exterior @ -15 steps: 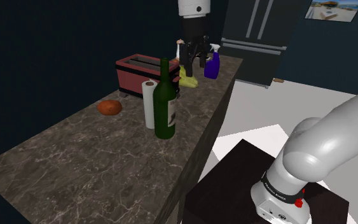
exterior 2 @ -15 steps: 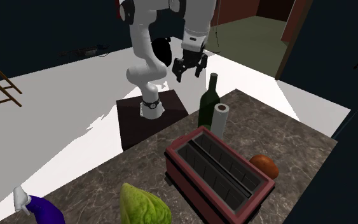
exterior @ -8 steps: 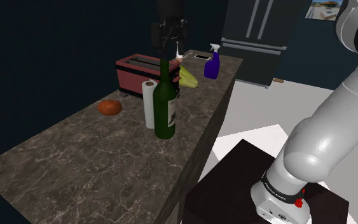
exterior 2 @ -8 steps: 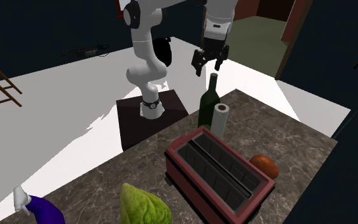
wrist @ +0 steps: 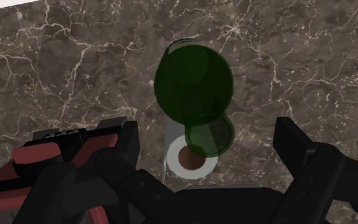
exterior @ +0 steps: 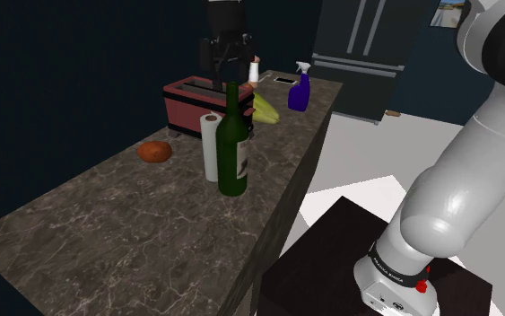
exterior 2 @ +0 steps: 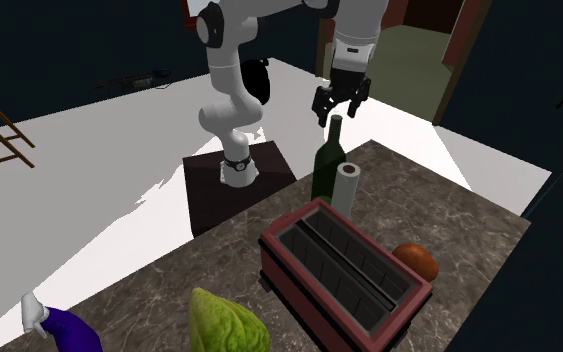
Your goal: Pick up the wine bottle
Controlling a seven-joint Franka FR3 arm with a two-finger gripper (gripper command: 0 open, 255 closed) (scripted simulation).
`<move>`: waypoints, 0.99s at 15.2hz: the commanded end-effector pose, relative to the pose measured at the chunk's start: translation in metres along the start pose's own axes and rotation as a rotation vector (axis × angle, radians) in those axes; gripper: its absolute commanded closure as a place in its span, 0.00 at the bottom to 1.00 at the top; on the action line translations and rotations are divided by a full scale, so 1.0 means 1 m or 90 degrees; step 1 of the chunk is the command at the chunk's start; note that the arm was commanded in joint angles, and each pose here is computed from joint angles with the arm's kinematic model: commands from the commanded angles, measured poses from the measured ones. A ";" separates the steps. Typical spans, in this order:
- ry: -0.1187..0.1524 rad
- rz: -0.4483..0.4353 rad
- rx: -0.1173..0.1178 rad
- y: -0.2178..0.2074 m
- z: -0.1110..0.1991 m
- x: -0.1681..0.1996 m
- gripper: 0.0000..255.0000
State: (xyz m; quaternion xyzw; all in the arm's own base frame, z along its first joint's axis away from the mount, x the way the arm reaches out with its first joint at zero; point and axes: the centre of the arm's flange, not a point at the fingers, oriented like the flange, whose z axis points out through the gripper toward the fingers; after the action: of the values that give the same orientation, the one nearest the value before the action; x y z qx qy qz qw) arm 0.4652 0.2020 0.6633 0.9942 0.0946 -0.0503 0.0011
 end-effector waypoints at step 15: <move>0.000 0.000 0.000 -0.001 0.004 0.000 1.00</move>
State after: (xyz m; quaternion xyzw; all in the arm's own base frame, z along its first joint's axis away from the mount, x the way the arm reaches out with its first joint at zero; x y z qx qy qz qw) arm 0.4648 0.2025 0.6559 0.9943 0.0946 -0.0499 0.0009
